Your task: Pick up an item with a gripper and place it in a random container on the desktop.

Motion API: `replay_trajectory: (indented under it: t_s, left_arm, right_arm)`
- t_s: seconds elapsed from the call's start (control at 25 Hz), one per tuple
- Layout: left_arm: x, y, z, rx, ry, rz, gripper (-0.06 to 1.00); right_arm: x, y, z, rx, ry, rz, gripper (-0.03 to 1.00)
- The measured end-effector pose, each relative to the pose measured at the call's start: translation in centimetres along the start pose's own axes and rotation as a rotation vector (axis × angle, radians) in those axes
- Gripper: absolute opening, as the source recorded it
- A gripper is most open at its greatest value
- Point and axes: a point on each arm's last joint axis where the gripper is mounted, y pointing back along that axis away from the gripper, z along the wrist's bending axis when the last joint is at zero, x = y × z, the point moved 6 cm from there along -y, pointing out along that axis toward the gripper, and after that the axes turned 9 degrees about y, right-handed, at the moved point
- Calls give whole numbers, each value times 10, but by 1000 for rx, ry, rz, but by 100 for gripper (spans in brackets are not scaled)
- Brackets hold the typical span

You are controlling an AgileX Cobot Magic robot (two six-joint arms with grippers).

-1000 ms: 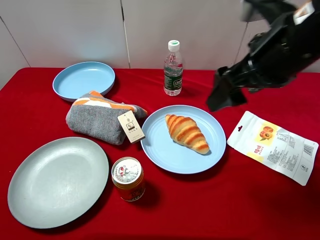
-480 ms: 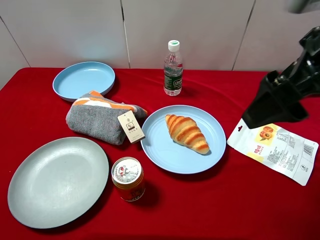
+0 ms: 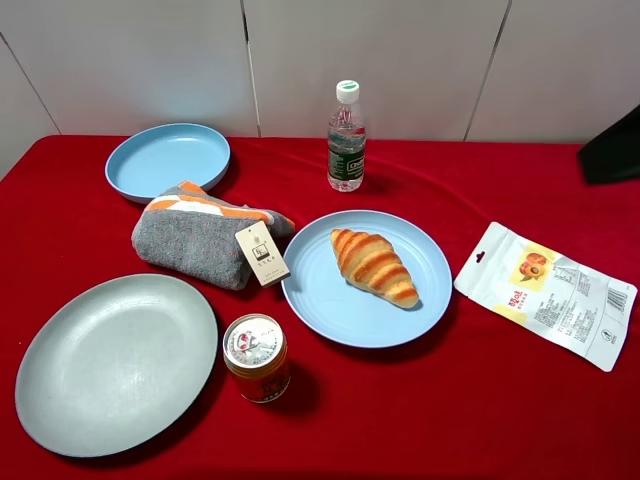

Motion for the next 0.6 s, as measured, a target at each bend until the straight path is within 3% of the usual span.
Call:
replay_trajectory:
  t_s: [0.24, 0.6]
  left_arm:
    - [0, 0, 0, 0, 0, 0, 97]
    - [0, 0, 0, 0, 0, 0, 97]
  right_arm:
    - [18, 46, -29, 216, -191, -171, 69]
    - [55, 103, -19, 507, -286, -388, 69]
